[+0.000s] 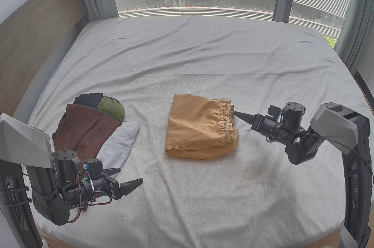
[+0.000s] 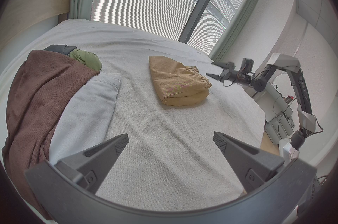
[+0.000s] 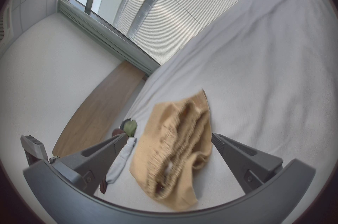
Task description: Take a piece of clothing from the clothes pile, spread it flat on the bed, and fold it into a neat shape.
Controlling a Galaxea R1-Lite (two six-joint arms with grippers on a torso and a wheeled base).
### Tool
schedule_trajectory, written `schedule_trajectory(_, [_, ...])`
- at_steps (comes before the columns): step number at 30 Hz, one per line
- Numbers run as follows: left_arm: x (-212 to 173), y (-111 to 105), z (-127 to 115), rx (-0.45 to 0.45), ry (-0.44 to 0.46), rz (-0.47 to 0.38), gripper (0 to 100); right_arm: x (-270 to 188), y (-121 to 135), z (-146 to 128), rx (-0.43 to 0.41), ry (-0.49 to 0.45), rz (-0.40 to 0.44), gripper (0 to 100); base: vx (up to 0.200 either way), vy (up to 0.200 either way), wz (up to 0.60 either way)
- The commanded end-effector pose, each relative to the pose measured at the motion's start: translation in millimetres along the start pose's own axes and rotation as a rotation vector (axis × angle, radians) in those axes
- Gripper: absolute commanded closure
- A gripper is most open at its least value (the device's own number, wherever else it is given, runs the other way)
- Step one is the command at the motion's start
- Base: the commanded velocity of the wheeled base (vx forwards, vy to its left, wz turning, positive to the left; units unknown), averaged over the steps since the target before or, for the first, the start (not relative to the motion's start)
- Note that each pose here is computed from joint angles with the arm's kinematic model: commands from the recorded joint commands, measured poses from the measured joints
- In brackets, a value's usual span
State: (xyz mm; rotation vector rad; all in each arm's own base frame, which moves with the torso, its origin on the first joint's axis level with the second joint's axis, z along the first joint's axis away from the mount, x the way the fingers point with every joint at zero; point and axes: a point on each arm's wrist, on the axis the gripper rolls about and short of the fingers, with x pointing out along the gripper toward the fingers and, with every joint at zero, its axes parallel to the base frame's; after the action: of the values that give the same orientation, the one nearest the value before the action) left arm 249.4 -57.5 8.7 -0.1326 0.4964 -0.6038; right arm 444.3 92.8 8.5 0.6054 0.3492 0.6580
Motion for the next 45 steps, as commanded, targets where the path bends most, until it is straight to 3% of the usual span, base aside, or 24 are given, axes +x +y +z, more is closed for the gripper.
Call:
schedule_trajectory(1, [-1, 0, 3, 0.005, -0.011, 0.001, 0, -14, 40, 45, -0.055, -0.089, 0.062, 0, 0.000, 0.000, 0.00])
schedule_trajectory(3, [-1, 1, 3, 0.002, -0.012, 0.003, 0, -10, 49, 43, -0.054, -0.083, 0.083, 0, 0.000, 0.000, 0.00])
schedule_trajectory(9, [-1, 1, 3, 0.002, -0.012, 0.005, 0, 16, 79, 0, -0.043, 0.026, 0.159, 0, 0.000, 0.000, 0.00])
schedule_trajectory(14, [-2, 1, 3, 0.001, -0.013, 0.006, 0, 31, 73, -36, -0.027, 0.105, 0.154, 0, 0.000, 0.000, 0.00])
schedule_trajectory(18, [-2, 1, 3, 0.001, -0.013, 0.006, 0, 37, 57, -52, -0.021, 0.134, 0.132, 0, 0.000, 0.000, 0.00])
schedule_trajectory(19, [-2, 1, 3, 0.001, -0.013, 0.006, 0, 37, 42, -64, -0.041, 0.155, 0.104, 0, 0.000, 0.000, 0.00])
schedule_trajectory(23, [-1, 1, 3, 0.002, -0.014, 0.006, 0, 33, 27, -68, -0.047, 0.160, 0.074, 0, 0.000, 0.000, 0.00])
schedule_trajectory(28, [-1, 1, 3, 0.002, -0.012, 0.005, 0, 28, 26, -63, -0.053, 0.131, 0.047, 0, 0.000, 0.000, 0.00])
schedule_trajectory(32, [-3, 0, 8, 0.007, -0.034, 0.000, 0, 18, 47, -43, -0.080, 0.078, 0.082, 0, 0.000, 0.000, 0.00])
schedule_trajectory(39, [-42, -29, 64, -0.053, -0.277, -0.100, 0, -44, 129, 25, -0.167, -0.064, 0.176, 0, 0.000, 0.000, 0.00])
schedule_trajectory(40, [-43, -30, 65, -0.053, -0.283, -0.103, 0, -46, 131, 27, -0.171, -0.070, 0.177, 0, 0.000, 0.000, 0.00])
schedule_trajectory(42, [-65, -51, 87, -0.069, -0.388, -0.188, 0, -92, 164, 53, -0.241, -0.142, 0.192, 0, 0.000, 0.000, 0.00])
schedule_trajectory(45, [-92, -69, 97, -0.062, -0.459, -0.270, 0, -139, 181, 62, -0.359, -0.198, 0.168, 0, 0.000, 0.000, 0.00])
